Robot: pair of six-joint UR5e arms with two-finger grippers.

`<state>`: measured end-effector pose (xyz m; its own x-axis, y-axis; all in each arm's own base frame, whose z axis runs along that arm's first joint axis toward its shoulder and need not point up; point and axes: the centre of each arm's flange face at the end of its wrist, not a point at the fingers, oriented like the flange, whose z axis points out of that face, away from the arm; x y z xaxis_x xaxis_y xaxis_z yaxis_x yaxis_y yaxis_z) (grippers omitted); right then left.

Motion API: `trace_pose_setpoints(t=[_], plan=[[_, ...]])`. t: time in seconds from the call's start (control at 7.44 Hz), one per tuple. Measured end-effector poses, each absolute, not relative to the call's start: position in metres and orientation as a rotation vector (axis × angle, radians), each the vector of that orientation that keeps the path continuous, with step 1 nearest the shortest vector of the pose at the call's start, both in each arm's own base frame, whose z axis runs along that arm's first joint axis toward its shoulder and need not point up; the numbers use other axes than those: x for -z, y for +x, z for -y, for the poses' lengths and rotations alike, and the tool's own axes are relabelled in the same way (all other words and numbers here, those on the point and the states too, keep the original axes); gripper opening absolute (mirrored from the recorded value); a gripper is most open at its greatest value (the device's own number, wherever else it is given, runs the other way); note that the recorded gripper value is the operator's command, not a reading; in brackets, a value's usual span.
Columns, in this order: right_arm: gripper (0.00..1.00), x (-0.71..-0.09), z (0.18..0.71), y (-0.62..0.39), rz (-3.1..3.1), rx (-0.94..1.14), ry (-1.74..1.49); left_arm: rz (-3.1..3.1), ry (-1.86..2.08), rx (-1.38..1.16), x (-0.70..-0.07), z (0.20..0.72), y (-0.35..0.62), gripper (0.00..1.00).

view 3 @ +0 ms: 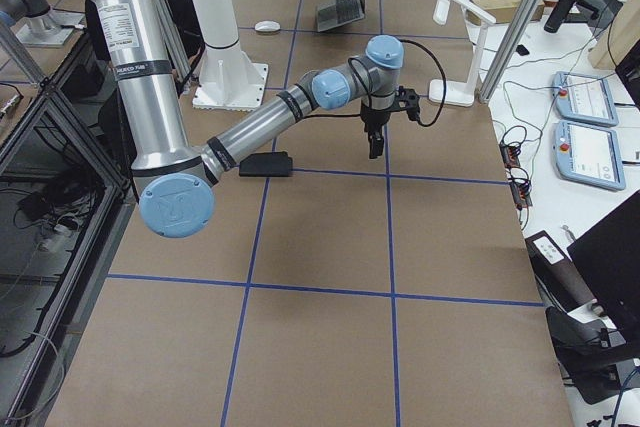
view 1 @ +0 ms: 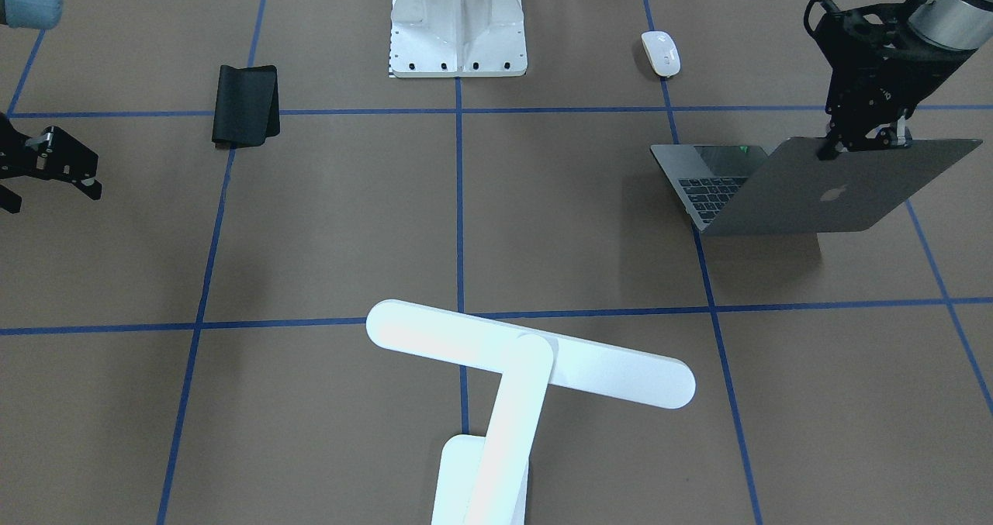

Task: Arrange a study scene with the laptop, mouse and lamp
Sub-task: 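Slide the laptop with the left gripper toward the white lamp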

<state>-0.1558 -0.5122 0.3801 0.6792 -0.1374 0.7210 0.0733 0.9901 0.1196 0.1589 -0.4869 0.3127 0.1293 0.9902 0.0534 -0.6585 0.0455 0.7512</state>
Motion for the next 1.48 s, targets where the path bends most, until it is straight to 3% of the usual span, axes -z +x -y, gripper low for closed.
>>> trace_pose_setpoints(t=[0.81,1.48], plan=[[1.00,-0.389,0.511,-0.147,0.809,0.090,0.069,-0.491,0.831,-1.413,-0.201,0.482,0.306,0.13],[1.00,-0.398,0.505,-0.145,0.812,0.087,0.050,-0.436,0.848,-1.392,-0.152,0.531,0.348,0.13]])
